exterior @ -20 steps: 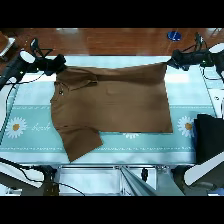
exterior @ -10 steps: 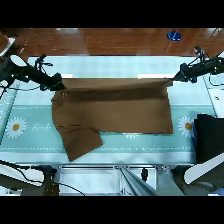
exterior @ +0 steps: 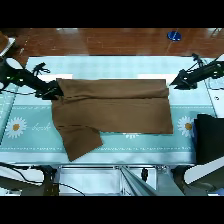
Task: Fold the shirts.
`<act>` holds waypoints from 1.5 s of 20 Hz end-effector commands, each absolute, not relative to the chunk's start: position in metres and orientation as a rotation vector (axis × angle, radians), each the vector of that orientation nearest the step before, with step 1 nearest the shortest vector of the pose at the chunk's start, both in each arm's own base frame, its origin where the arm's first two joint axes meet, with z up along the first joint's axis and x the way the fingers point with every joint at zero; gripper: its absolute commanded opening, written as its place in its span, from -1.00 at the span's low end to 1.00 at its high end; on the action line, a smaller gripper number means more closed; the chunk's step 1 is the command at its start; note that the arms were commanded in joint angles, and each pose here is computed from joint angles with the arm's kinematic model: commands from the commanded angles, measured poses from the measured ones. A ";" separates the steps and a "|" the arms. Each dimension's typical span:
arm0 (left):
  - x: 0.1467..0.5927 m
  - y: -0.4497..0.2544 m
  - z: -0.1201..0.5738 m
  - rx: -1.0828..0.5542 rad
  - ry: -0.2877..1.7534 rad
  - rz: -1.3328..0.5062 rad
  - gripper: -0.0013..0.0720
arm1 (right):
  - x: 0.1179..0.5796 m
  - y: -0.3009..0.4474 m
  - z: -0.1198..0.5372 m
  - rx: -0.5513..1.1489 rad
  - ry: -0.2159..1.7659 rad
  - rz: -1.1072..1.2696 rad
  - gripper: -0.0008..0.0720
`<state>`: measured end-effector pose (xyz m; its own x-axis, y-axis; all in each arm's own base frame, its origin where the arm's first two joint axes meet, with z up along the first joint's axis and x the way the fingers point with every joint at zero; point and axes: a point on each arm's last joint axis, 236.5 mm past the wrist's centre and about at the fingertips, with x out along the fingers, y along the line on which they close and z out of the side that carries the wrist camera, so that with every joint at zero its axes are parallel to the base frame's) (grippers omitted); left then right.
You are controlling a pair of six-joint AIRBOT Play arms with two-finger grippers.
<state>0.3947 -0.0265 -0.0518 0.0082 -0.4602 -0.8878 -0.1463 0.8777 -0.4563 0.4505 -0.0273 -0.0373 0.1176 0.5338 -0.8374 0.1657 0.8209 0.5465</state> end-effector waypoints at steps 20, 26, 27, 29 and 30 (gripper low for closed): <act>0.198 -0.085 -0.118 -0.827 1.479 -0.152 0.39 | 0.302 -0.008 -0.036 0.817 1.216 0.101 0.14; 0.195 -0.096 -0.117 -0.824 1.500 -0.189 -0.90 | 0.239 -0.033 -0.070 0.727 1.481 -0.068 0.14; 0.195 -0.096 -0.117 -0.824 1.501 -0.189 -0.90 | 0.231 -0.028 -0.074 0.742 1.508 -0.059 0.14; 0.195 -0.096 -0.117 -0.824 1.501 -0.190 -0.90 | 0.221 -0.018 -0.080 0.772 1.541 -0.046 0.14; 0.195 -0.096 -0.117 -0.824 1.502 -0.190 -0.90 | 0.217 -0.015 -0.082 0.782 1.555 -0.047 0.14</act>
<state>0.1951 -0.0958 -0.1161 0.1126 -0.5902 -0.7994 -0.3729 0.7206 -0.5845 0.2395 -0.0200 -0.0726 0.1458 0.4330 -0.8895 0.4612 0.7657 0.4483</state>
